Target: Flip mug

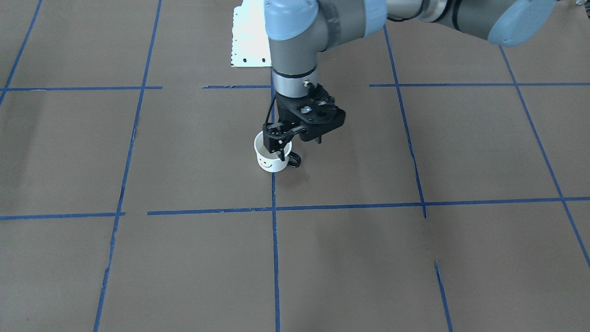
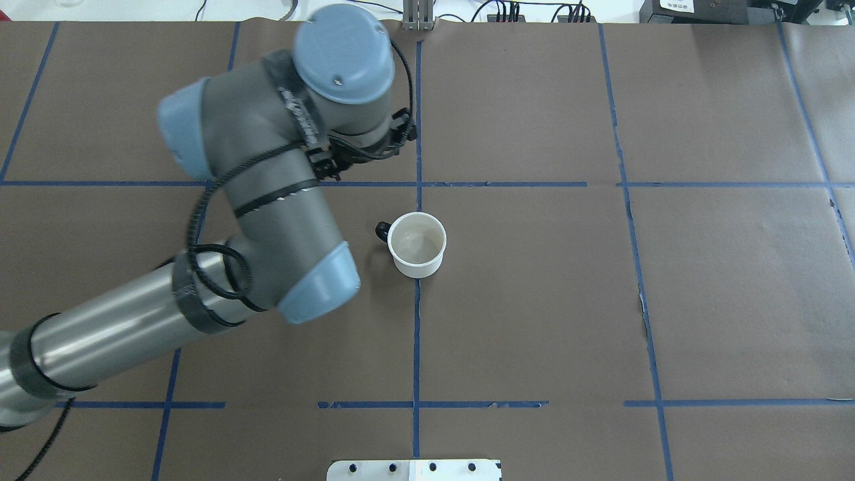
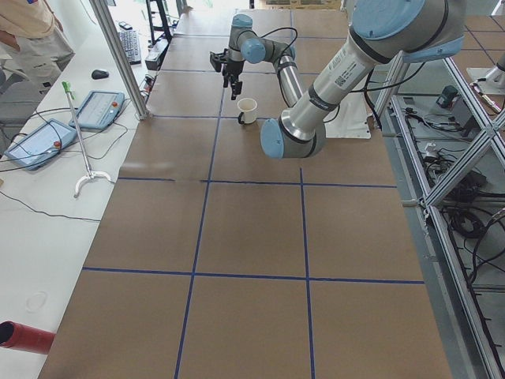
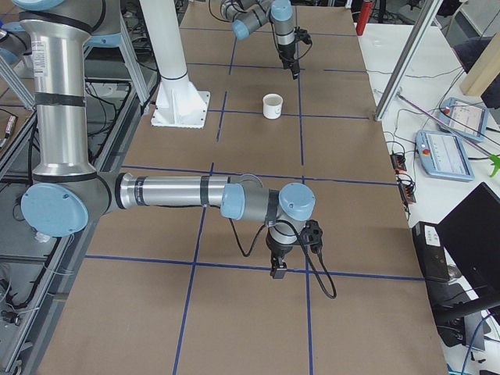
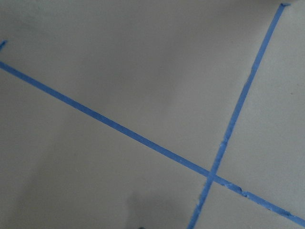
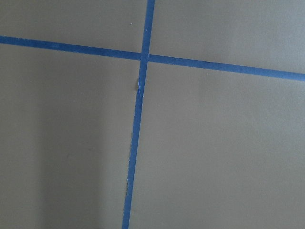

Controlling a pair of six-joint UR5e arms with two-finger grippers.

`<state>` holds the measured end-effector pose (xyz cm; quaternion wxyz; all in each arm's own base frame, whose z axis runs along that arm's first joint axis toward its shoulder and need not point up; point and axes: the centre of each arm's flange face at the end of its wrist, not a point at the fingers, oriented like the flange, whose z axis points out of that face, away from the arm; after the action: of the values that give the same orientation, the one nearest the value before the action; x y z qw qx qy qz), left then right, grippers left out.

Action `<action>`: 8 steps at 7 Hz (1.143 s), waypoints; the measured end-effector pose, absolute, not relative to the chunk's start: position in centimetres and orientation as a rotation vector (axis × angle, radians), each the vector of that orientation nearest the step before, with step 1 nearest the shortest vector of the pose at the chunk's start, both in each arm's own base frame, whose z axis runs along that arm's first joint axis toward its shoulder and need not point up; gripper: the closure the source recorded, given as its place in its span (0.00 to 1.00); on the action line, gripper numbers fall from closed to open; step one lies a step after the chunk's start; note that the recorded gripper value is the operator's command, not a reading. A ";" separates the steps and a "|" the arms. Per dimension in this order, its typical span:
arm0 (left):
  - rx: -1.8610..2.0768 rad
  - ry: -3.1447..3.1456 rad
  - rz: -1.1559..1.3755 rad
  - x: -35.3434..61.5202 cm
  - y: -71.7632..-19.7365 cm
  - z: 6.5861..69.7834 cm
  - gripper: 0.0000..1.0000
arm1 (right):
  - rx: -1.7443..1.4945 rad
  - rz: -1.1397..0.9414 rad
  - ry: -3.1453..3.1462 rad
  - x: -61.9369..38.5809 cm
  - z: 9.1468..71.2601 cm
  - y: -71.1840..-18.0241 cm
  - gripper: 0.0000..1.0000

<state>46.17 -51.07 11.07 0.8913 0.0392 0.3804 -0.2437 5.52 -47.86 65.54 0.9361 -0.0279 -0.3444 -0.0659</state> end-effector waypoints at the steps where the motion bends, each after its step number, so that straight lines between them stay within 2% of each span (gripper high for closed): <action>1: 0.114 0.797 -0.444 41.7 -52.6 13.3 0.00 | -0.057 -0.135 -0.704 5.5 65.5 -47.9 0.00; 3: 0.169 0.827 -0.317 32.5 -55.4 20.4 0.00 | -0.057 -0.135 -0.704 5.5 65.5 -47.9 0.00; 5: 0.205 0.827 -0.190 22.6 -56.9 30.0 0.00 | -0.058 -0.134 -0.704 5.5 65.6 -47.8 0.00; 8: 0.261 0.728 -0.018 7.8 -56.2 44.1 0.00 | -0.058 -0.134 -0.704 5.5 65.6 -47.8 0.00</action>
<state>7.77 -56.19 44.05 0.9262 0.1271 0.3550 -0.0088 5.52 -47.84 65.59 0.9361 -0.0285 -0.3444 -0.0657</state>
